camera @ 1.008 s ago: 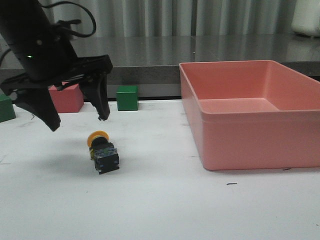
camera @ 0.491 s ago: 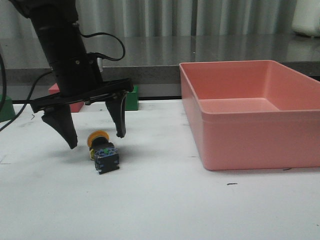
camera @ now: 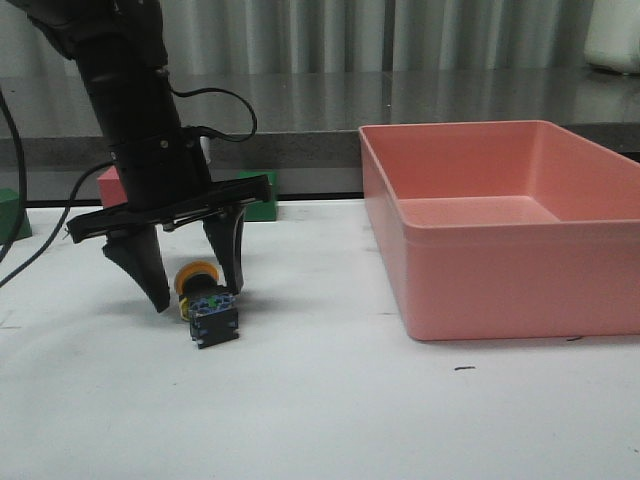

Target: Place and stand button with both arms

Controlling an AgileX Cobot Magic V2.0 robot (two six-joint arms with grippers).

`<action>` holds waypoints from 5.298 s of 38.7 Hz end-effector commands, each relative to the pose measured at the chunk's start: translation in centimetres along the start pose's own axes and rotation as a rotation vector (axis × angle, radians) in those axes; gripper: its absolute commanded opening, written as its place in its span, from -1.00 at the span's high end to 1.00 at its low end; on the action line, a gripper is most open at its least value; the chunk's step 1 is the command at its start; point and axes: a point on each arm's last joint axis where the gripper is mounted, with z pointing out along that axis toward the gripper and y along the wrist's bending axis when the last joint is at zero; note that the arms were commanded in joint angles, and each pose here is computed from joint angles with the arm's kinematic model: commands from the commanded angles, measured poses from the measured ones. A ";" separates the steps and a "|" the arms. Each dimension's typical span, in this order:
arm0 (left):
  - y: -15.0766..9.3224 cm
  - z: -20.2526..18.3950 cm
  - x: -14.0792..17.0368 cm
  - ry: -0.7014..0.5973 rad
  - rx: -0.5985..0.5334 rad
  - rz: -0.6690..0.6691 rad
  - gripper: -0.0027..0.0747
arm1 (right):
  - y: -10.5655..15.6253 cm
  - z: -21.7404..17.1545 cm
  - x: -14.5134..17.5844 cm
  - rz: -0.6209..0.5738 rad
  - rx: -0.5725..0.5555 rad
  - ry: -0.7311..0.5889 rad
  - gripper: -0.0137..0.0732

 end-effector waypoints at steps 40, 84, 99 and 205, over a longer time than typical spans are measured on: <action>-1.0 -9.1 4.5 -0.500 -0.043 0.240 0.72 | 0.1 -0.1 -1.6 -0.019 -0.010 -0.105 0.83; 6.7 -0.7 13.4 -1.443 0.121 0.554 0.71 | 0.1 -0.1 -1.6 -0.019 -0.010 -0.105 0.83; 7.8 3.4 13.5 -1.449 0.135 0.541 0.71 | 0.1 -0.1 -1.6 -0.019 -0.010 -0.105 0.83; 10.7 -18.8 31.3 -1.302 0.019 0.394 0.98 | 0.1 -0.1 -1.6 -0.019 -0.010 -0.105 0.83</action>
